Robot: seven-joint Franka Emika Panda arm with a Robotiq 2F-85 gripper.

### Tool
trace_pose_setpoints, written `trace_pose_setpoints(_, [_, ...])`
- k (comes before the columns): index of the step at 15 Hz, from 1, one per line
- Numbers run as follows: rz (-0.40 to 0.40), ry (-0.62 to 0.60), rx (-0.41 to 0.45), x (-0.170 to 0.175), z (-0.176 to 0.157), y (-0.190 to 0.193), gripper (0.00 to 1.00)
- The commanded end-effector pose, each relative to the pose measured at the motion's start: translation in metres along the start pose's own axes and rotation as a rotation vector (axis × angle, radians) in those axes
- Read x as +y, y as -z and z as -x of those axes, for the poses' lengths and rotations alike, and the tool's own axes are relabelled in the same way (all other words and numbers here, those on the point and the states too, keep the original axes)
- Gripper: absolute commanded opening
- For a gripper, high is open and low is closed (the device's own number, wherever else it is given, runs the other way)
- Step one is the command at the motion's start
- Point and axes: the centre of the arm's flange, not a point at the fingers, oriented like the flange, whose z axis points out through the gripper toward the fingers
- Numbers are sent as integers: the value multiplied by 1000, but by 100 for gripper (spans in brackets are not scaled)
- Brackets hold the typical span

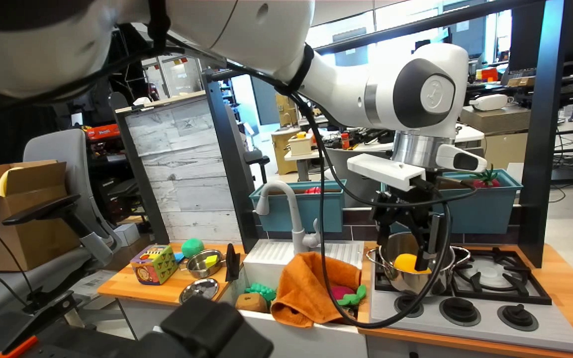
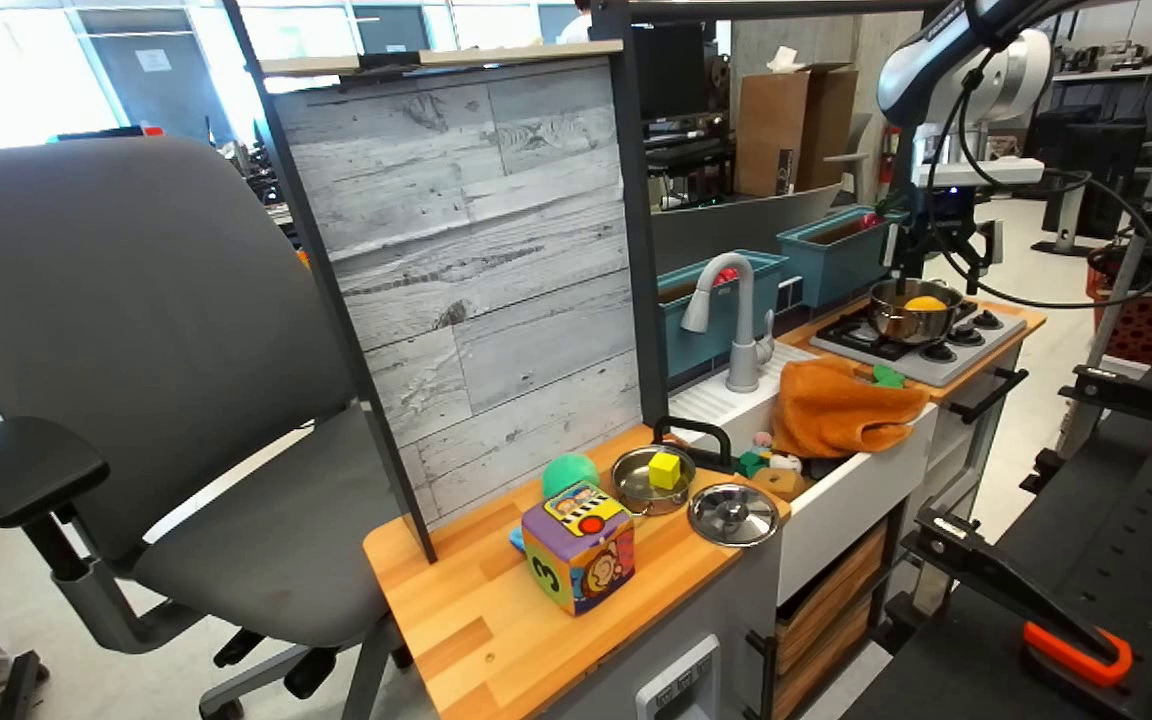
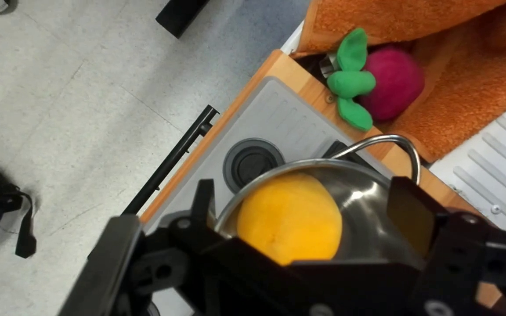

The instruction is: Pick up the yellow plush toy from the pot and put it in the sink

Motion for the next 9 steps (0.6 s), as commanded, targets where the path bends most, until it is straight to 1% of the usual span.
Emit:
trace_pose_setpoints(1, [10, -36, 26, -10, -31, 2, 100])
trace_pose_setpoints(6, [23, -68, 68, -13, -37, 2, 100])
trace_pose_setpoints(9, [27, -82, 76, -13, -41, -2, 100])
